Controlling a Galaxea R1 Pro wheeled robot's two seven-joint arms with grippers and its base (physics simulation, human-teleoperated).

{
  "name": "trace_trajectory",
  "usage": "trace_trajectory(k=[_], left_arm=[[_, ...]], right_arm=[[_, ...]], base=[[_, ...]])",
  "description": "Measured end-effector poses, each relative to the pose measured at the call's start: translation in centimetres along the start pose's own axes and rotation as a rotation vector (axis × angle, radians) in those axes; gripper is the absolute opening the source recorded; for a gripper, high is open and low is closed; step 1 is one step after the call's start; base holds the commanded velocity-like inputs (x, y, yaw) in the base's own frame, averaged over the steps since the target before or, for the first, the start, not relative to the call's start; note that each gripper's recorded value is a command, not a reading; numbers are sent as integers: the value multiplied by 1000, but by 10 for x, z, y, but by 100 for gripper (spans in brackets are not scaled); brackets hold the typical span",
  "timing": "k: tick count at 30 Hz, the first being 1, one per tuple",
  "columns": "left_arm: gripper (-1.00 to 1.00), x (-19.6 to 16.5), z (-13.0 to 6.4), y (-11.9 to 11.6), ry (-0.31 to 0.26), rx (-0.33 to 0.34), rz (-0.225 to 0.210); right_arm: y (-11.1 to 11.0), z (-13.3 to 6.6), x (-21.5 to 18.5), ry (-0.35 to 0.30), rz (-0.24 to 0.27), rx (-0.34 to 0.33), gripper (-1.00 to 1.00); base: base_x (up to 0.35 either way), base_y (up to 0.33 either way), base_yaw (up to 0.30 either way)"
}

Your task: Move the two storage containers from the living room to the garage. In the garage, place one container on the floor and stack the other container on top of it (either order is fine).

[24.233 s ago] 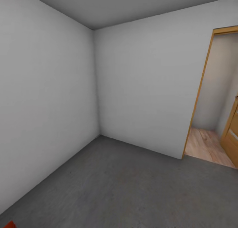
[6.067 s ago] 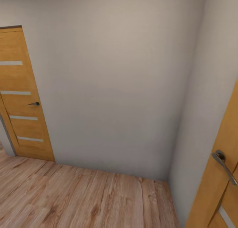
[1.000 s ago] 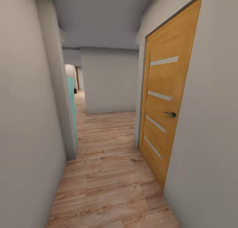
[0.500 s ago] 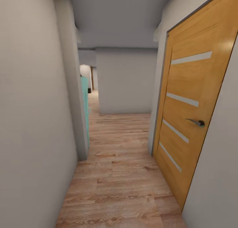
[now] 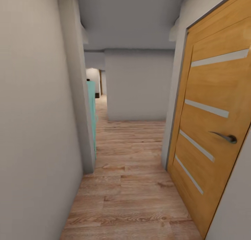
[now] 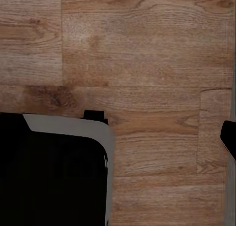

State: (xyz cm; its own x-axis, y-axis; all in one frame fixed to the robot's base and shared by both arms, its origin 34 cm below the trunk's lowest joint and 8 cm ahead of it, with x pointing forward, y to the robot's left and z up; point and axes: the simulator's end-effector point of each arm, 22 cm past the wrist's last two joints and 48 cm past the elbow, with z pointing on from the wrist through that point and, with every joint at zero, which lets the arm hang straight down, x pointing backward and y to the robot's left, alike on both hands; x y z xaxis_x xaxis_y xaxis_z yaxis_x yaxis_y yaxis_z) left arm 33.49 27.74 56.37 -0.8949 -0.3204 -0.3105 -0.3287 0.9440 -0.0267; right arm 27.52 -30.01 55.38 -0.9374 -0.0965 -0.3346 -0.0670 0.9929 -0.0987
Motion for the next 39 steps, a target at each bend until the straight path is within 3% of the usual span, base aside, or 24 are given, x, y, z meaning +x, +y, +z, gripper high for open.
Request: trace_trajectory(k=[14, 39], left_arm=[[100, 0, 0, 0, 1, -1, -25], [100, 1, 0, 3, 9, -5, -26]], right_arm=[[0, 0, -1, -2, -17, -3, 100], [1, 0, -1, -3, -19, -4, 100]], base=[[321, -11, 0], [308, -142, 7]])
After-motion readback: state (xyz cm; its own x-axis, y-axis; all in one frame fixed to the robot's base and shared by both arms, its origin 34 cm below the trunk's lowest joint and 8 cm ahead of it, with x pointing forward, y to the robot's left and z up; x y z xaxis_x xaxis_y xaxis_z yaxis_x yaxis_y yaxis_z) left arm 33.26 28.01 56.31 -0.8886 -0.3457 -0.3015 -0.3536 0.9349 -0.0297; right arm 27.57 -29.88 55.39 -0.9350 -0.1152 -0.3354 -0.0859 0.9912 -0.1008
